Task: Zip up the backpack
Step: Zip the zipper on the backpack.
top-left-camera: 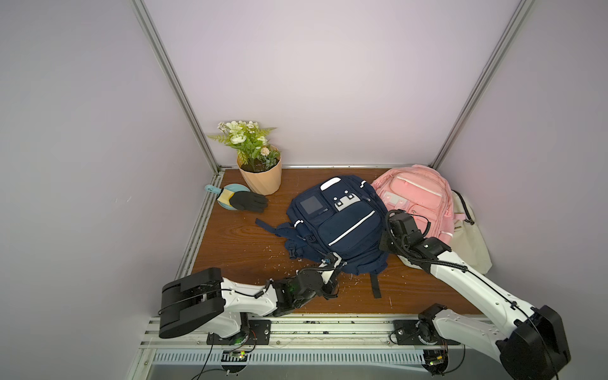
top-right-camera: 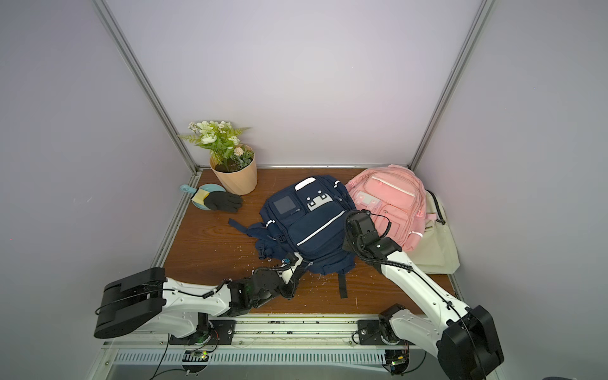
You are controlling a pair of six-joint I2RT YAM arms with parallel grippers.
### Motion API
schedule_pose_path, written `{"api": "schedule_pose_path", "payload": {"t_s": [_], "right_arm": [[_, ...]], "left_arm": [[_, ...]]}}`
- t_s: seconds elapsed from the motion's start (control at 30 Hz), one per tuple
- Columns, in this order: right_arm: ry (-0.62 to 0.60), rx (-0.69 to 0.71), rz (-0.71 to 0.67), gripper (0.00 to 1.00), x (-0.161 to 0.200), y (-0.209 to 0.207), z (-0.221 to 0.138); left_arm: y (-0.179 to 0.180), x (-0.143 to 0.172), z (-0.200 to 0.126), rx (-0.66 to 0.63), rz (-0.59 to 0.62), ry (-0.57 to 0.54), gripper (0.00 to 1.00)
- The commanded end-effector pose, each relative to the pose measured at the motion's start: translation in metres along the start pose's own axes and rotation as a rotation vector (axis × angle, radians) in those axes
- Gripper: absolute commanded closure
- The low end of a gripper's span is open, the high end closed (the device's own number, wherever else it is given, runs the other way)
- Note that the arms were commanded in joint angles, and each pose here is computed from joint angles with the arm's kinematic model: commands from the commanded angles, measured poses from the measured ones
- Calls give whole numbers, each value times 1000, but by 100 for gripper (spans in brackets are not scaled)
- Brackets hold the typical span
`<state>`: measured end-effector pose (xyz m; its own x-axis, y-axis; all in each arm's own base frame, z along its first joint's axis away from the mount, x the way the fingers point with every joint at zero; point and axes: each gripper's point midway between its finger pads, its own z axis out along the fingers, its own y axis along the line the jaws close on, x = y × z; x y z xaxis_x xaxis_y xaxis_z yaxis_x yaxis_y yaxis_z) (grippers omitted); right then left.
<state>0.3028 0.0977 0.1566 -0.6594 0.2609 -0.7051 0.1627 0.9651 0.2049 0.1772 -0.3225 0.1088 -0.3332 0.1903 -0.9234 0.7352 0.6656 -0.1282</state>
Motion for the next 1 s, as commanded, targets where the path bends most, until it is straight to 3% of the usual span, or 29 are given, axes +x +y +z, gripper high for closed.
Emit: {"api": "schedule_pose_path", "payload": {"t_s": [0.0,0.17,0.3,0.37,0.43,0.53,0.77,0.97], "right_arm": [[-202,167,13,100,-55,-32,-21],[-215,170,11,100,-57,-35,-23],[-160,35,13,100,-48,-11,-17],[-110,-44,14,88,-37,3,-14],[-74,-94,10,68,-24,14,-15],[-57,-106,10,57,-7,18,-21],[25,-109,66,50,41,11,-24],[54,-245,106,47,52,41,-22]], "left_arm": [[40,31,-12,-133,3,88,100],[46,28,-15,-141,18,83,100],[27,22,-4,-78,48,85,100],[11,19,2,-45,74,80,100],[-6,16,10,-8,90,83,100],[-24,12,20,52,61,70,100],[-46,3,38,104,56,65,100],[-66,-2,42,158,78,56,100]]}}
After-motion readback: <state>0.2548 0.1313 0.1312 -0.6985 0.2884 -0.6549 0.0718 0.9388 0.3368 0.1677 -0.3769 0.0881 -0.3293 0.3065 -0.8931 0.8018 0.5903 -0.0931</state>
